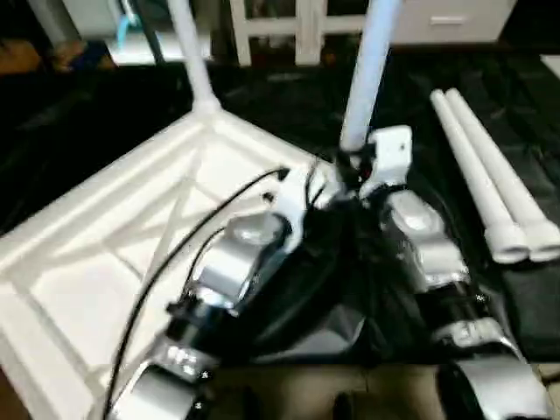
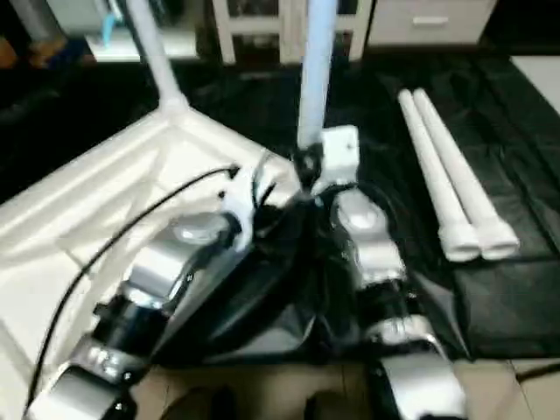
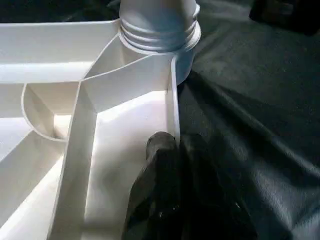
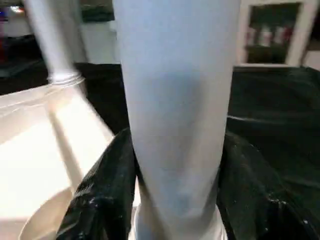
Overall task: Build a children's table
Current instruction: Rotate leg to tighten
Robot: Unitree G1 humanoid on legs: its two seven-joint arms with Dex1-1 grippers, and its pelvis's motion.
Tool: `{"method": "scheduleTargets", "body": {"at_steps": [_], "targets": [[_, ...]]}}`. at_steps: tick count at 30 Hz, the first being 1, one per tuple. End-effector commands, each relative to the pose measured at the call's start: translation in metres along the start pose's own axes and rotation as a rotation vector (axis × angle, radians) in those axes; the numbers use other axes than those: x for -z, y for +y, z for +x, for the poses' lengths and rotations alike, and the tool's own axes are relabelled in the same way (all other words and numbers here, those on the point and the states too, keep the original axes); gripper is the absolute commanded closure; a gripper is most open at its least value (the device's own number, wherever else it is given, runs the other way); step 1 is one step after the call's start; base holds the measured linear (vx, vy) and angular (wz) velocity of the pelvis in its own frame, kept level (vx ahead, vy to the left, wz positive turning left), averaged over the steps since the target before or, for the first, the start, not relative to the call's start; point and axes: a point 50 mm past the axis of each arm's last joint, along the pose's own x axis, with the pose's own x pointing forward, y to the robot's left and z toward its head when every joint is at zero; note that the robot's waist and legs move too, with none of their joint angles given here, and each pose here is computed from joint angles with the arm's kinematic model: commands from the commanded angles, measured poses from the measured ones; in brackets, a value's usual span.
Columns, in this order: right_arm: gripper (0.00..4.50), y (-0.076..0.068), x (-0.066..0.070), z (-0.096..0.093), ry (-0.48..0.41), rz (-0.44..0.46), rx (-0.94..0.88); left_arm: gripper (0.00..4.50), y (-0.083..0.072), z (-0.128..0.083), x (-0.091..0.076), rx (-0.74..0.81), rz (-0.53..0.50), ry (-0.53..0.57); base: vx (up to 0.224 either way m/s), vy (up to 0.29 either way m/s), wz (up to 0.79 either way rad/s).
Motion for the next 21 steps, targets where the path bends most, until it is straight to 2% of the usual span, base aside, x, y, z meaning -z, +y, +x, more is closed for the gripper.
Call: {"method": "scheduleTargets", "body": {"at_steps": [1,5,6,8,10,11,15,21], "targets": [[1.81,-0.006,0.005,-0.008,0.027,-0.026,-0.021,4.5,0.0,-0.006,-0.005,0.039,0.057,-0.045,0.0,0.0,0.0],[1.45,-0.014,-0.006,-0.022,-0.023,-0.066,-0.082,4.5,0.006,-0.011,-0.001,0.047,0.09,-0.038,0.0,0.0,0.0],[1.27,-0.017,-0.011,-0.029,-0.034,-0.082,-0.107,4.5,0.009,-0.012,0.0,0.046,0.109,-0.036,0.0,0.0,0.0],[1.2,-0.021,-0.016,-0.049,-0.039,-0.103,-0.204,4.5,0.014,-0.014,0.003,0.046,0.149,-0.033,0.0,0.0,0.0],[1.03,-0.022,-0.017,-0.06,-0.03,-0.111,-0.25,4.5,0.016,-0.015,0.004,0.048,0.17,-0.033,0.0,0.0,0.0],[0.92,-0.023,-0.018,-0.074,-0.017,-0.11,-0.295,4.5,0.017,-0.015,0.005,0.055,0.197,-0.035,0.0,0.0,0.0],[0.6,-0.021,-0.021,-0.099,0.001,-0.068,-0.365,4.5,0.017,-0.014,0.005,0.062,0.228,-0.043,0.0,0.0,0.0],[0.6,-0.018,-0.02,-0.129,0.032,-0.042,-0.401,4.5,0.019,-0.008,0.0,0.045,0.215,-0.066,0.0,0.0,0.0]]}}
